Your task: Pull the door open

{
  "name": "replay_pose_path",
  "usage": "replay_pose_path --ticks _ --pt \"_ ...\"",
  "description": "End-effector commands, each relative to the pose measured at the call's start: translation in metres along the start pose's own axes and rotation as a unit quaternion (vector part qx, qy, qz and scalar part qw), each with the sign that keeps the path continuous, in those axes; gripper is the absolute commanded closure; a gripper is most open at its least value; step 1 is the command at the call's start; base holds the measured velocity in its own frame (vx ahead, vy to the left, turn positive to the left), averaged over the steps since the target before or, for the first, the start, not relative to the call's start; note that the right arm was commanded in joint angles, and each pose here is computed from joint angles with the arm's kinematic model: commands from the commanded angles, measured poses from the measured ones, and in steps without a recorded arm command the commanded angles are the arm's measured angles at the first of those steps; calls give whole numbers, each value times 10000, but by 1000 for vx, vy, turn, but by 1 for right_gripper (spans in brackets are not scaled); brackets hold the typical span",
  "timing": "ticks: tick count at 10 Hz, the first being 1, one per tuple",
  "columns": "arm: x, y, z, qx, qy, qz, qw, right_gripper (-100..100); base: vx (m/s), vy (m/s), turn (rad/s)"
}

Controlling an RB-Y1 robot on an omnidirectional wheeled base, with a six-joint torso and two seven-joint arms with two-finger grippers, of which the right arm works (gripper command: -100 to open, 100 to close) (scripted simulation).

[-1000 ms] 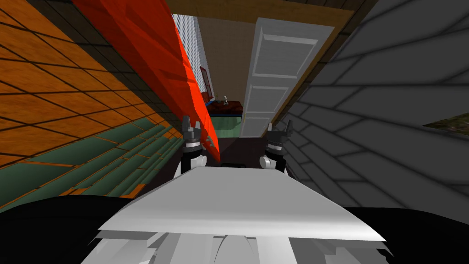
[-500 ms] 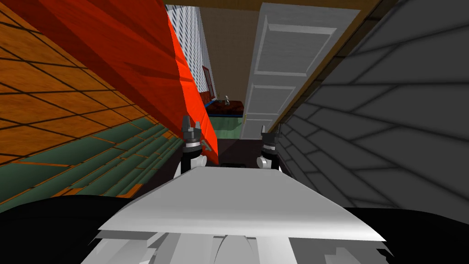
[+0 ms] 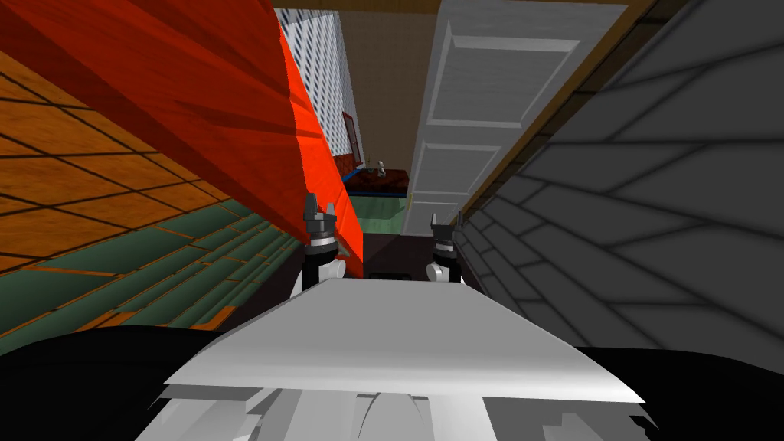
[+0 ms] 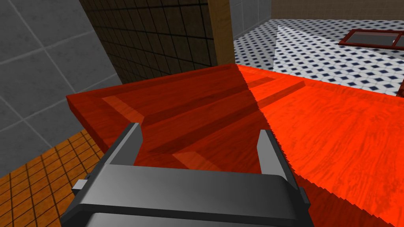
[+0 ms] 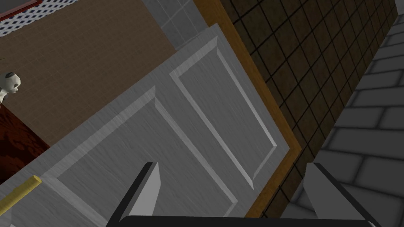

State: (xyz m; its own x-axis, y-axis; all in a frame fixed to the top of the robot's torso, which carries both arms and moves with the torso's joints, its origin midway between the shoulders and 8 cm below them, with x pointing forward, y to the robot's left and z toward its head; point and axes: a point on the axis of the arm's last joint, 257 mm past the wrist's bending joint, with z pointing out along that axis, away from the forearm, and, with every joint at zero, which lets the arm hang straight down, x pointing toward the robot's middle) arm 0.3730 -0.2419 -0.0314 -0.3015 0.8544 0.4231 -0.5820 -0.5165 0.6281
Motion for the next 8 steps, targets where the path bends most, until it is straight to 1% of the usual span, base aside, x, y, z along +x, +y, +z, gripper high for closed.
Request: replay_pose_path --ticks 1,3,5,8 --pt "-36 -97 -46 86 -36 236 9997 -100 98 -63 62" --pt "-77 -220 -105 200 -89 514 9984 -100 75 -62 56" --pt "-119 -341 -168 314 -149 785 9963 -100 78 -69 58" --pt "-186 -528 -276 490 -258 1199 9912 -100 95 -62 56"
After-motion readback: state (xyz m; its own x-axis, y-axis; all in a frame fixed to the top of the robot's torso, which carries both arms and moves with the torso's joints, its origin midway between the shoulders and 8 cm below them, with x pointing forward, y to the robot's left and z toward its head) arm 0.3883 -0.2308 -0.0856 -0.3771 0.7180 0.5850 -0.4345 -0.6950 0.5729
